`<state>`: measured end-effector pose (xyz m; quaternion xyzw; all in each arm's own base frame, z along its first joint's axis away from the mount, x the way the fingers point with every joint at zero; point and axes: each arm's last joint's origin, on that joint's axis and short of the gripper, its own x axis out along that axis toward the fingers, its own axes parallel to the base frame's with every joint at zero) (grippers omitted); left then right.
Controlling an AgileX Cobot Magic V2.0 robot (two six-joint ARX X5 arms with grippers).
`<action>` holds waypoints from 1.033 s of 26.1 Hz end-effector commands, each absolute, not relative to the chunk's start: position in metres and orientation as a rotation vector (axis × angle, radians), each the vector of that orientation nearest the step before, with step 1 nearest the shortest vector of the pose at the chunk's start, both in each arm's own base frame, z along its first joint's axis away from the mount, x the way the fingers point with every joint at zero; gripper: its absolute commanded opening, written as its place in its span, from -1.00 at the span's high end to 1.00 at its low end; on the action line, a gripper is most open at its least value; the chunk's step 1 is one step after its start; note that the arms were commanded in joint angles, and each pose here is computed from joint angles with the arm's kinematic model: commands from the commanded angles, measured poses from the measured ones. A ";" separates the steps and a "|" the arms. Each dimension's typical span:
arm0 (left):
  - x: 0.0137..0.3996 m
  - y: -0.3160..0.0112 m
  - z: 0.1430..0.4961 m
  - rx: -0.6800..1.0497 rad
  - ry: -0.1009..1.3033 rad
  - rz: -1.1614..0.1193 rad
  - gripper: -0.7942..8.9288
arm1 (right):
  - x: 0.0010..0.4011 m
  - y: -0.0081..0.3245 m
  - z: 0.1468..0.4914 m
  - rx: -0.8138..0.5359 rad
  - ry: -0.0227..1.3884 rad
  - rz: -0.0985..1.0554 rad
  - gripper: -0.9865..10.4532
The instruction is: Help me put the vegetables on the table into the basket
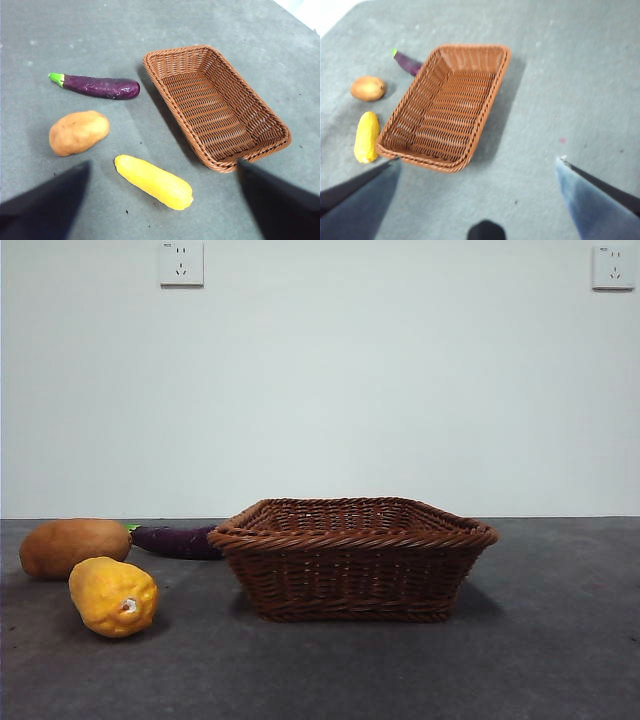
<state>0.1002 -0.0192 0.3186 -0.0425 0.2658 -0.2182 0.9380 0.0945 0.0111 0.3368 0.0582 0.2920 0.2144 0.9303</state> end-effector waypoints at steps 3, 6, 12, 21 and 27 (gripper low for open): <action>0.106 -0.020 0.318 -0.089 0.554 -0.448 -0.51 | 0.113 0.012 0.337 0.168 0.618 0.464 -0.17; 0.111 -0.020 0.317 -0.092 0.574 -0.447 -0.51 | 0.142 0.013 0.340 0.206 0.637 0.501 -0.16; 0.118 -0.021 0.316 -0.092 0.579 -0.447 -0.51 | 0.225 0.031 0.336 0.197 0.807 0.539 -0.16; 0.123 -0.021 0.314 -0.094 0.601 -0.442 -0.51 | 0.331 0.105 0.282 0.084 1.043 0.510 -0.16; 0.125 -0.021 0.313 -0.096 0.610 -0.441 -0.51 | 0.359 0.135 0.229 0.024 1.162 0.449 -0.16</action>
